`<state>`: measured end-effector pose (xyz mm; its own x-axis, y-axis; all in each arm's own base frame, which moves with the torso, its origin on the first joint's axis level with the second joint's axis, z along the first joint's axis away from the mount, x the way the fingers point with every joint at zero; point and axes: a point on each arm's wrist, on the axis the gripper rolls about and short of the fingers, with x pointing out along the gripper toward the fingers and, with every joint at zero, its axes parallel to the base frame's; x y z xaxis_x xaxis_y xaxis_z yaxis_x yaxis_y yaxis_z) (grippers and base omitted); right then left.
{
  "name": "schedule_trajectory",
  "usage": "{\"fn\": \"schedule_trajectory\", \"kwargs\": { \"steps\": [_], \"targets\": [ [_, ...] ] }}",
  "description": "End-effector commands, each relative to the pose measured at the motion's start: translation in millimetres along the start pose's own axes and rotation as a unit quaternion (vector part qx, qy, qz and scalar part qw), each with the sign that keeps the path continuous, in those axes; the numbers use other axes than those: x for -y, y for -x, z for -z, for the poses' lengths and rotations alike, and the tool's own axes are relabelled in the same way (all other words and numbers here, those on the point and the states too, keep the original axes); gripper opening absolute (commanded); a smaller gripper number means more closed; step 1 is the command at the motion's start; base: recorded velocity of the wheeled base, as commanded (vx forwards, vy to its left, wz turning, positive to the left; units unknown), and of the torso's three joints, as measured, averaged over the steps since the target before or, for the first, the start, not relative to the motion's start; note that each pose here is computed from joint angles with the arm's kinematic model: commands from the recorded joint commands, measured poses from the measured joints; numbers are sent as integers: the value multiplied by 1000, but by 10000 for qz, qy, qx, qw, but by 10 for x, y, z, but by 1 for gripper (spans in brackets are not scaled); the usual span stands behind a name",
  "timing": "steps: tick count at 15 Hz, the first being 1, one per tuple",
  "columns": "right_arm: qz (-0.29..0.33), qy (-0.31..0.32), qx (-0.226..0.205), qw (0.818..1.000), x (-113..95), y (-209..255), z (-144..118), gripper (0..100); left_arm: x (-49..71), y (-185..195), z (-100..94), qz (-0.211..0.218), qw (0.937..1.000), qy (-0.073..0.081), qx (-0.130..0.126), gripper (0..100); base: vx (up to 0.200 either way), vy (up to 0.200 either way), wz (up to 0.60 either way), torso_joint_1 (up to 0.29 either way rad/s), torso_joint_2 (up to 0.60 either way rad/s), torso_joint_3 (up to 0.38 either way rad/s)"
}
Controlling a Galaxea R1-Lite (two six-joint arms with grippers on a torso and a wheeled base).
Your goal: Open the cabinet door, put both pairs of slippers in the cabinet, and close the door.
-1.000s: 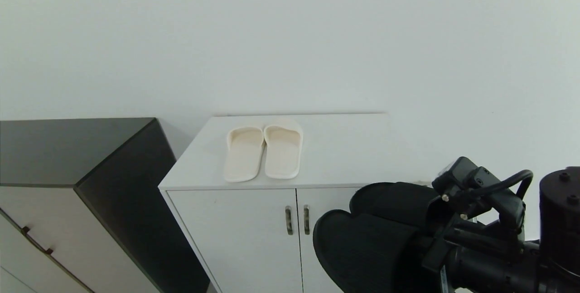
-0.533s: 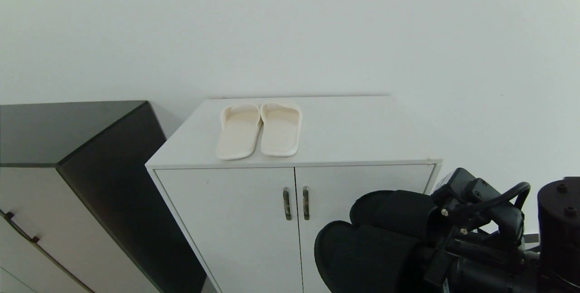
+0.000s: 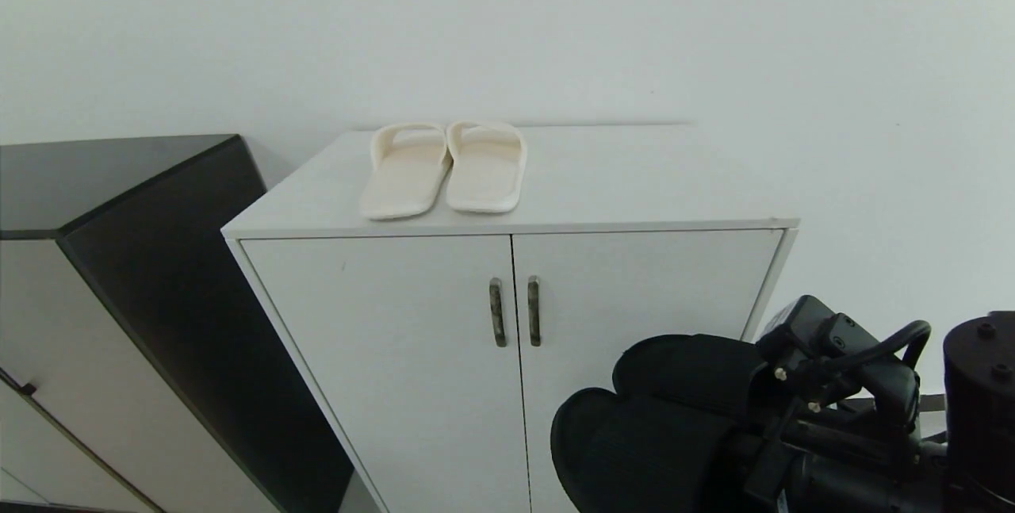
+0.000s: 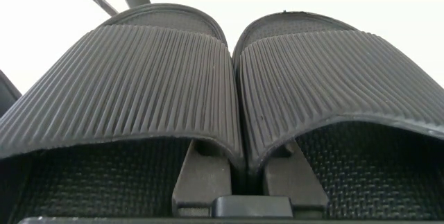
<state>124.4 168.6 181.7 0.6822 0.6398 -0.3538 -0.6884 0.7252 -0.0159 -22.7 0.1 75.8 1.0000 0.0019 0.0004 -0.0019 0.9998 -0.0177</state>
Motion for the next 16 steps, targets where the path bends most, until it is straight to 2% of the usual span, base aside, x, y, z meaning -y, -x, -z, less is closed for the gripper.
{"fn": "schedule_trajectory", "kwargs": {
  "steps": [1, 10, 12, 13, 14, 15, 16],
  "targets": [
    [-2, 2, -6, 10000, -1, -1, 2, 0, 0, -1, 1, 2, 10000, 4, -10, 100, 0, 0, 0, -173, 481, 330],
    [-13, 18, -74, 10000, -5, -15, 33, 0, 0, -1, 1, -6, 10000, 4, -10, 100, 0, 0, 0, -123, 462, 338],
    [-61, 43, -103, 9999, -26, -10, 52, 0, -1, -32, -8, -55, 9998, -13, -216, 100, 0, 0, 0, -51, 447, 378],
    [-88, 69, -124, 9999, -42, -10, 64, 0, 0, -36, -20, -14, 9996, -151, -232, 100, 0, 0, 0, -36, 442, 393],
    [-122, 90, -153, 9998, -59, -18, 78, 0, 1, -51, -23, 46, 9988, -358, -323, 100, 0, 0, 0, -90, 437, 417],
    [-130, 80, -147, 9998, -60, -22, 71, 0, 7, -97, -35, 271, 9962, -582, -589, 100, 0, 0, 0, -22, 271, 271],
    [-136, 85, -154, 9998, -65, -28, 71, 0, 17, -115, -151, 482, 9959, -558, -520, 100, 0, 0, 0, -2, 159, 149]
  ]
}}
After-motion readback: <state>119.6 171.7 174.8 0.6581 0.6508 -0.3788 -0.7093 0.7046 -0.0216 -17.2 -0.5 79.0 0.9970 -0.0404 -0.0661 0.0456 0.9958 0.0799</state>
